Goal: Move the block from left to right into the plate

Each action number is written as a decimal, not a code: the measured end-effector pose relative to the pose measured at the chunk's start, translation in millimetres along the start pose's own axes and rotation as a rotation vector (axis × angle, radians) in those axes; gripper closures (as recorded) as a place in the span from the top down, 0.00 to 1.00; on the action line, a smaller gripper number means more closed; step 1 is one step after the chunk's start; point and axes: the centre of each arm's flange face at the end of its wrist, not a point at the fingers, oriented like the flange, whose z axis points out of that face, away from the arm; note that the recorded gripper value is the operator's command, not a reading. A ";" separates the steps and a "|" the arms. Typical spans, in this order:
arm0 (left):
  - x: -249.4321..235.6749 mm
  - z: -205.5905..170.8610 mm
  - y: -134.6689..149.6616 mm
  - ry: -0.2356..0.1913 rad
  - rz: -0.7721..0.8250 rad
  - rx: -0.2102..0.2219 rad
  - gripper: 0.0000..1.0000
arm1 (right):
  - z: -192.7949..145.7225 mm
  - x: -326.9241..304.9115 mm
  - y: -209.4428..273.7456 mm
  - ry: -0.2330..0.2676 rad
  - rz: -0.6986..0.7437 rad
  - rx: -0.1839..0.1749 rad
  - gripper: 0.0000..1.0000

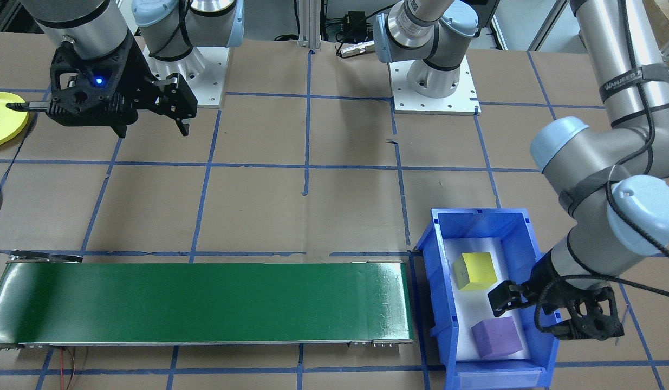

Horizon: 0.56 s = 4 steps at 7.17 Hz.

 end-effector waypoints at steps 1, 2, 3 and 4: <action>2.7 23.4 -6.9 -0.001 -0.004 0.017 1.00 | -0.1 0.0 0.1 0.000 0.000 0.000 1.00; 3.2 41.1 -12.7 -0.002 -0.004 0.033 1.00 | -0.1 0.0 0.1 0.000 0.001 0.000 1.00; 2.7 55.7 -16.6 -0.002 -0.005 0.035 1.00 | -0.2 0.1 0.1 0.001 0.001 0.001 1.00; 2.5 70.6 -17.3 -0.001 -0.004 0.025 0.58 | -0.3 0.1 0.0 0.001 0.001 0.001 1.00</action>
